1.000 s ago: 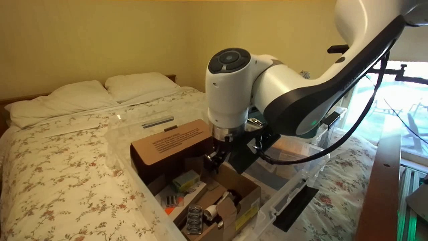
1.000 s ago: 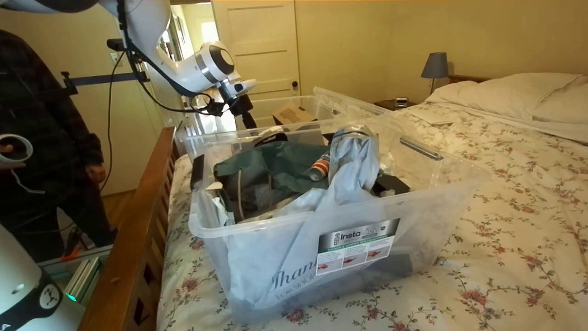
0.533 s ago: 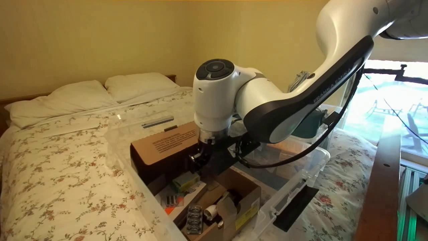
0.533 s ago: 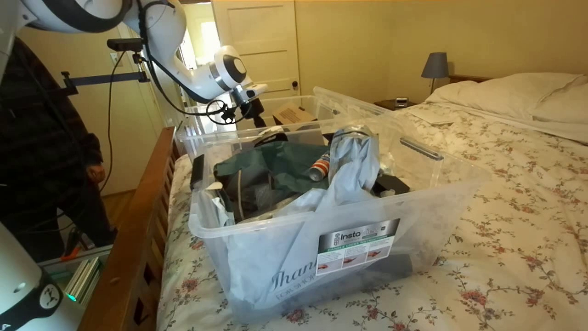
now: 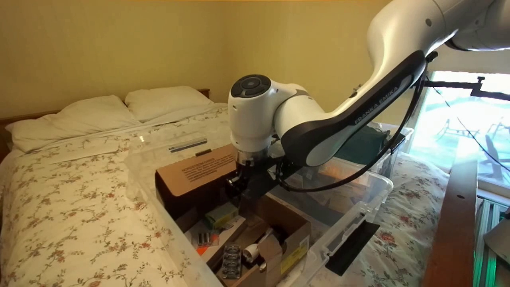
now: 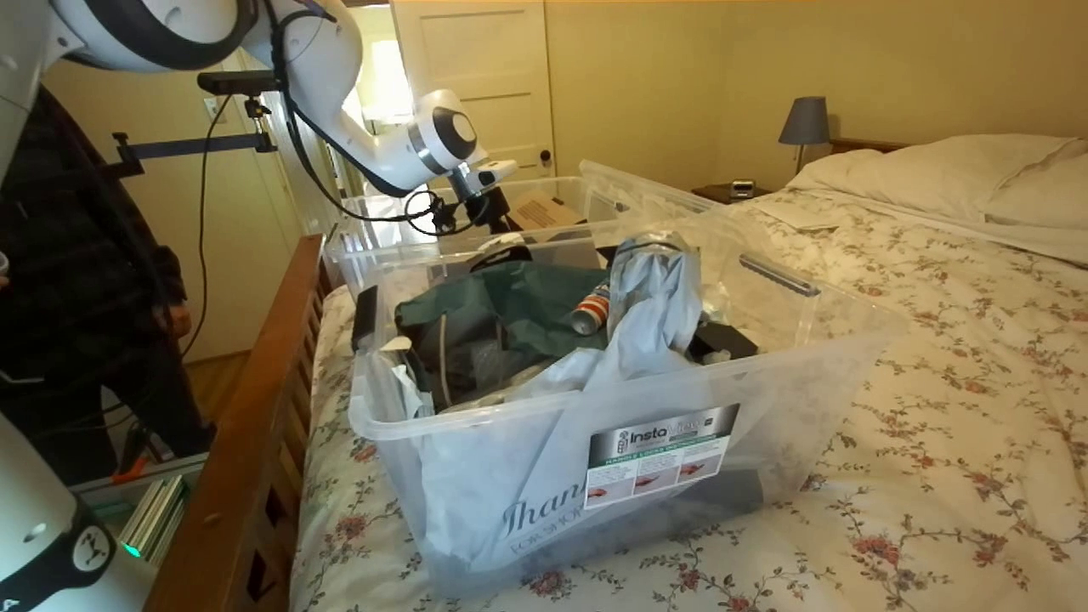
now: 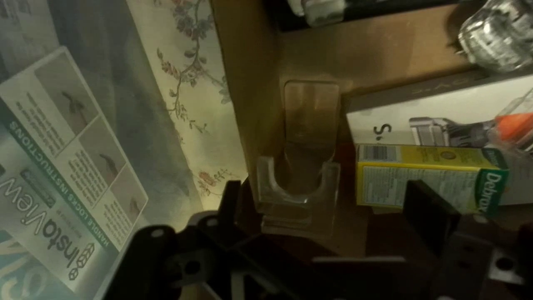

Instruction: Remove the clear cup from the brown box and put it in the container on the right.

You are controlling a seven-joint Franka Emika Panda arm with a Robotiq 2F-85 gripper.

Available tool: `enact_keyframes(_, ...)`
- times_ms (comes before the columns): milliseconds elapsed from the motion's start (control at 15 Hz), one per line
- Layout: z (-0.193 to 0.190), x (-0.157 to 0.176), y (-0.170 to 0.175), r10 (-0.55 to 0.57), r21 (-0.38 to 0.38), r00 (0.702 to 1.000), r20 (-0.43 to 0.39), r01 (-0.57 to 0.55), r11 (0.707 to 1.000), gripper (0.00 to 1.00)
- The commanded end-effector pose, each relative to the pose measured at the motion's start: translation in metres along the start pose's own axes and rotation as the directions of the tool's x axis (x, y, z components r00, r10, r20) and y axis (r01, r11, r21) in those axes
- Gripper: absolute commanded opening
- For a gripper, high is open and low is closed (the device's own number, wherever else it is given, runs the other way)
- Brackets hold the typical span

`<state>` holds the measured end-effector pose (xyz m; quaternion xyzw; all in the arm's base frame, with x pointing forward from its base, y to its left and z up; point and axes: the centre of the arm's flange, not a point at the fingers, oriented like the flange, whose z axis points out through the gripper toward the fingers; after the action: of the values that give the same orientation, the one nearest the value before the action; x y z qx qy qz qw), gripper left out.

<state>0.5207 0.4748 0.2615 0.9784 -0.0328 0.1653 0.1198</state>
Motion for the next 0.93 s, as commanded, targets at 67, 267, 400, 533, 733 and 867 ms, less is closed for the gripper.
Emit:
enact_keyframes(67,0.031,0.039,-0.001,-0.021,-0.022,0.999,0.046,0.022,1.000,1.00)
enact_keyframes(267,0.047,0.034,0.000,-0.026,-0.058,0.994,0.105,0.033,0.998,1.00)
enact_keyframes(400,0.054,0.025,-0.001,-0.021,-0.078,0.990,0.142,0.033,0.996,1.00)
enact_keyframes(533,0.059,0.022,-0.002,-0.010,-0.070,0.987,0.158,0.021,0.997,0.72)
enact_keyframes(733,0.061,0.022,-0.006,0.001,-0.029,0.988,0.156,0.004,1.000,0.61)
enact_keyframes(867,0.061,0.023,-0.009,-0.004,-0.009,0.988,0.151,0.005,1.000,0.46)
